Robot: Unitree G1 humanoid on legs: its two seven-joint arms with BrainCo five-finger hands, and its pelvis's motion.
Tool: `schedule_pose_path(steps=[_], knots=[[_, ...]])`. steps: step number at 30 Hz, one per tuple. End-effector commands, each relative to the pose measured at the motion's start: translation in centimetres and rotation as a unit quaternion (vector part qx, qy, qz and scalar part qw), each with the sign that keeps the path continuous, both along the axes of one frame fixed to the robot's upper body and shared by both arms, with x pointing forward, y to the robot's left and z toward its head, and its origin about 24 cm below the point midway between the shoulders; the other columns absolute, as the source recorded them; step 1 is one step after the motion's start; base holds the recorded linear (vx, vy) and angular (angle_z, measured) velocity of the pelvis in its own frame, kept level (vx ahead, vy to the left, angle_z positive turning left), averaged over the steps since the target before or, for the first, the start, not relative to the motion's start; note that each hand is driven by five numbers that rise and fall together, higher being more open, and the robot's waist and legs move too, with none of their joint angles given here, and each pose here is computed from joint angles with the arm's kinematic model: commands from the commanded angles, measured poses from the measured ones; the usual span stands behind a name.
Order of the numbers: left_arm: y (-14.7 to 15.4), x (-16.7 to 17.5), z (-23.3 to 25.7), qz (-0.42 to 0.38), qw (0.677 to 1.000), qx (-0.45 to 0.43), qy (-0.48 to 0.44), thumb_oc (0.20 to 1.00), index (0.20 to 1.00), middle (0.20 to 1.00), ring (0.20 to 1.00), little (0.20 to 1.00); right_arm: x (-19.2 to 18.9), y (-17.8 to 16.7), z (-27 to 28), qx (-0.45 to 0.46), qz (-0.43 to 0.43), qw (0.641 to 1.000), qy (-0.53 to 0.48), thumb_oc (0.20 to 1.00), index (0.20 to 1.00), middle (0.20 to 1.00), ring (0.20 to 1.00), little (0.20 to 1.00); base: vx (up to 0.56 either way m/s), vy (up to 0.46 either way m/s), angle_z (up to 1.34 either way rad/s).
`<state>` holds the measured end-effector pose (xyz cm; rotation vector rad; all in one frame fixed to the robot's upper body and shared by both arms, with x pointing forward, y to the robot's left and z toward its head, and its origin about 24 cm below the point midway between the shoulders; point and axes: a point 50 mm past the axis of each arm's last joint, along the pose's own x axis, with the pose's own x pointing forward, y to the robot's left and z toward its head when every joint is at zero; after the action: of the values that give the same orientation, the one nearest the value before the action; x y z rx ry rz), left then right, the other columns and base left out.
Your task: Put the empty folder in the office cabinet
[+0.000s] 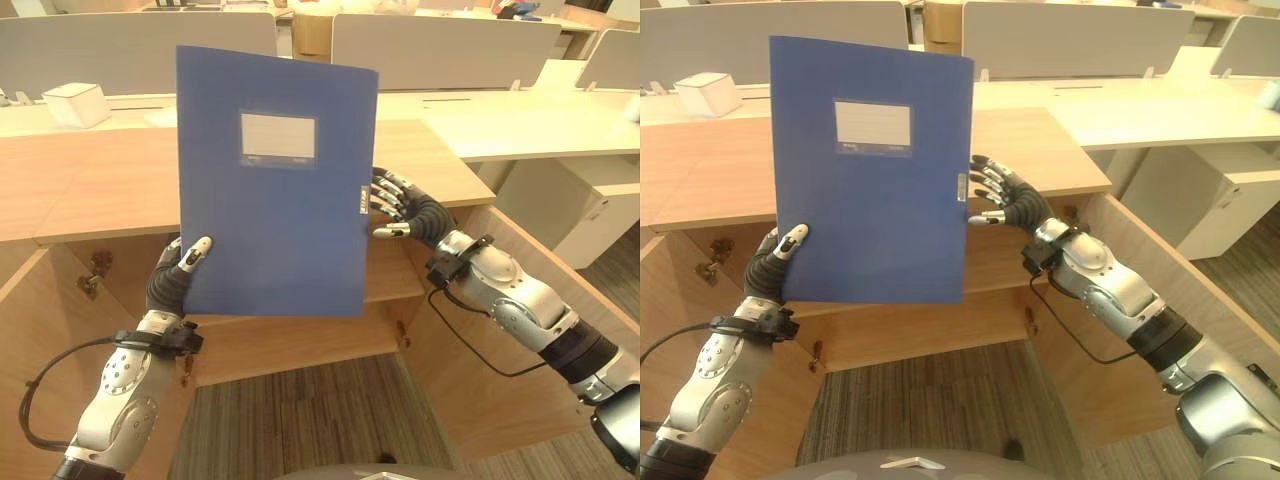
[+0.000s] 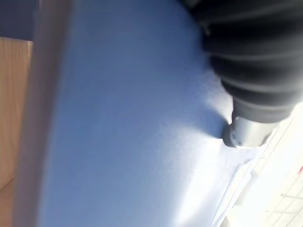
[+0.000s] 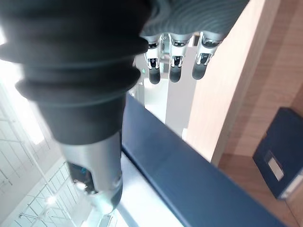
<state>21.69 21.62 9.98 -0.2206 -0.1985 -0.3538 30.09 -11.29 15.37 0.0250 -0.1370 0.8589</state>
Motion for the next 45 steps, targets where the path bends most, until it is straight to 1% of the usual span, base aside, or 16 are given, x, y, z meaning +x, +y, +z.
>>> schedule_pose_path(steps=[1,9,14,15,16,21,27,28,29,30,31,32,33,36,40,45], knots=[[-1.4,0.4,3.9,-0.056,0.994,0.009,-0.097,0.200,0.200,0.200,0.200,0.200,1.0,0.9,2.8,0.027,0.024,0.999,-0.019,1.000,1.000,1.000,1.000,1.000,0.00,0.000,0.00],[-1.9,0.7,4.0,-0.067,0.992,0.020,-0.102,0.200,0.200,0.200,0.200,0.200,1.5,3.4,3.4,0.039,0.049,0.998,-0.017,1.000,1.000,1.000,1.000,1.000,0.00,0.000,0.00],[-2.1,0.9,4.0,-0.069,0.992,0.021,-0.102,0.200,0.200,0.200,0.200,0.200,2.0,4.2,3.5,0.052,0.042,0.998,-0.017,1.000,1.000,1.000,1.000,1.000,0.00,0.000,0.00],[-2.1,0.9,3.8,-0.068,0.992,0.022,-0.100,0.200,0.200,0.200,0.200,0.200,2.1,4.7,3.5,0.056,0.039,0.997,-0.020,0.366,0.366,0.366,0.366,0.366,0.00,0.000,0.00],[-2.2,1.0,3.8,-0.067,0.993,0.020,-0.099,0.200,0.200,0.200,0.200,0.200,2.2,4.8,3.5,0.058,0.035,0.997,-0.023,0.200,0.200,0.200,0.200,0.200,0.00,0.000,0.00],[-2.1,1.1,3.4,-0.057,0.994,0.014,-0.096,0.200,0.200,0.200,0.200,0.200,2.3,4.7,3.7,0.059,0.013,0.996,-0.065,0.200,0.200,0.200,0.200,0.200,0.00,0.000,0.00],[-1.4,1.0,2.8,-0.021,0.995,0.013,-0.092,0.200,0.200,0.200,0.200,0.200,1.7,3.4,3.5,0.040,-0.035,0.990,-0.127,0.200,0.200,0.200,0.200,0.200,0.00,0.000,0.00],[-0.8,0.9,2.5,0.010,0.995,0.009,-0.095,0.282,0.282,0.282,0.282,0.282,1.3,2.3,3.5,0.025,-0.062,0.984,-0.166,0.200,0.200,0.200,0.200,0.200,0.00,0.000,0.00],[-0.7,0.9,2.4,0.020,0.995,0.006,-0.096,0.473,0.473,0.473,0.473,0.473,1.1,1.6,3.4,0.019,-0.080,0.980,-0.178,0.200,0.200,0.200,0.200,0.200,0.02,-0.001,0.04],[-0.5,0.9,2.3,0.031,0.995,0.005,-0.098,0.533,0.533,0.533,0.533,0.533,0.9,1.0,3.4,0.012,-0.096,0.976,-0.196,0.200,0.200,0.200,0.200,0.200,0.01,-0.001,0.06],[-0.5,0.9,2.3,0.031,0.995,0.005,-0.097,0.555,0.555,0.555,0.555,0.555,0.8,1.0,3.3,0.012,-0.097,0.976,-0.196,0.200,0.200,0.200,0.200,0.200,0.01,-0.007,0.05],[-0.2,0.8,2.1,0.051,0.994,-0.003,-0.099,0.865,0.865,0.865,0.865,0.865,0.3,-0.2,3.2,0.005,-0.127,0.968,-0.218,0.200,0.200,0.200,0.200,0.200,0.00,0.000,0.00],[-0.2,0.8,1.9,0.060,0.993,-0.007,-0.100,1.000,1.000,1.000,1.000,1.000,0.0,-0.9,2.9,0.003,-0.143,0.964,-0.224,0.200,0.200,0.200,0.200,0.200,0.00,0.000,0.00],[0.1,0.6,1.7,0.076,0.992,-0.015,-0.102,1.000,1.000,1.000,1.000,1.000,-0.7,-1.9,2.4,-0.004,-0.164,0.957,-0.237,0.200,0.200,0.200,0.200,0.200,0.00,-0.006,0.03],[0.3,0.2,1.2,0.101,0.989,-0.006,-0.104,1.000,1.000,1.000,1.000,1.000,-2.8,-3.1,1.4,-0.050,-0.178,0.945,-0.271,0.200,0.200,0.200,0.200,0.200,0.00,-0.004,0.01],[0.3,-0.5,-0.4,0.101,0.992,0.004,-0.074,1.000,1.000,1.000,1.000,1.000,-4.1,-3.8,-0.7,-0.090,-0.173,0.948,-0.252,0.200,0.200,0.200,0.200,0.200,0.00,0.000,0.00]])
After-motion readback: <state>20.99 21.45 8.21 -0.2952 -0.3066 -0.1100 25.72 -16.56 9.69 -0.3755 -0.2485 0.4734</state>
